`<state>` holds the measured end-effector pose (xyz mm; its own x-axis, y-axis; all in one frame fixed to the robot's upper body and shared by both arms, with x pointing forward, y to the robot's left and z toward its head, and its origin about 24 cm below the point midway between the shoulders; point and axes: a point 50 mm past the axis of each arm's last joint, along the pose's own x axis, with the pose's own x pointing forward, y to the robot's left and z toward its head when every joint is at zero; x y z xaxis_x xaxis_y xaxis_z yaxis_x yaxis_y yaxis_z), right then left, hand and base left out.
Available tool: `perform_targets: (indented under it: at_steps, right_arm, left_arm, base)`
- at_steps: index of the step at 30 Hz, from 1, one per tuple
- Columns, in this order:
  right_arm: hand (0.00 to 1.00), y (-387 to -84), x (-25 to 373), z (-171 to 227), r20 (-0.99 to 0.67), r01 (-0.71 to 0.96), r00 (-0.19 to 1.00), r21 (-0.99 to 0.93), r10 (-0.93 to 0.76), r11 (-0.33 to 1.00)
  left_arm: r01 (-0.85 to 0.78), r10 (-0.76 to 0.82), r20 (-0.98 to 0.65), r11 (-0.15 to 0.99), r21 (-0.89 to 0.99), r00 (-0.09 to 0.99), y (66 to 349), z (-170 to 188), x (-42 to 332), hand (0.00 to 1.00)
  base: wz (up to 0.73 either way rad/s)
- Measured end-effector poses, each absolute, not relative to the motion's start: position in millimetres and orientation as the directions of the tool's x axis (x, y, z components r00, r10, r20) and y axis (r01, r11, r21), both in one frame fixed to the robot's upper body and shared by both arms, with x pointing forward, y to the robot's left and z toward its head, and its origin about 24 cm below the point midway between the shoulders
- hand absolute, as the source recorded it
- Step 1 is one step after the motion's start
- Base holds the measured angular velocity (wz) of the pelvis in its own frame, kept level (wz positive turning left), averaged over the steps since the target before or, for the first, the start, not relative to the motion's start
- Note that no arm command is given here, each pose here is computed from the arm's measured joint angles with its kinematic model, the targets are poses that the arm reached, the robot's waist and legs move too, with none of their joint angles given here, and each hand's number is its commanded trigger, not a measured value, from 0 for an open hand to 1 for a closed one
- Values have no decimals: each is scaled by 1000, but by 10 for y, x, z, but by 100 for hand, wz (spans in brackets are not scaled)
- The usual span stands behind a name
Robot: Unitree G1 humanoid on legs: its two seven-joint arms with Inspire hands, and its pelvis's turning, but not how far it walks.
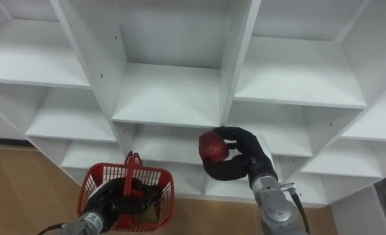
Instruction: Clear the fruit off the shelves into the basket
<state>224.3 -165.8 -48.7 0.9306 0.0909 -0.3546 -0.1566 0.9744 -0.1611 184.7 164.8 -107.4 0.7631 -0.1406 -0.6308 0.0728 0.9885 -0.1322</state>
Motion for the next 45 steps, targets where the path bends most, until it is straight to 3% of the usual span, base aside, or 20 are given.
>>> perform_targets:
  at_steps: [11, 30, 45]
  right_arm:
    - [100, -1550, 2019, -646, -429, -271, 885, -156, 182, 950]
    - [100, -1392, 2020, -659, -448, -407, 856, -277, 258, 870]
    - [100, -1356, 2106, -721, -475, -423, 842, -287, 256, 860]
  left_arm:
    - [85, -164, -600, 984, -157, 783, 1526, -1022, 1898, 100]
    - [135, -188, -618, 982, -131, 764, 1477, -1055, 1861, 100]
    - [205, -231, -626, 972, -115, 745, 1427, -1070, 1834, 100]
  base:
    - [-6]
    - [0]
    - [0]
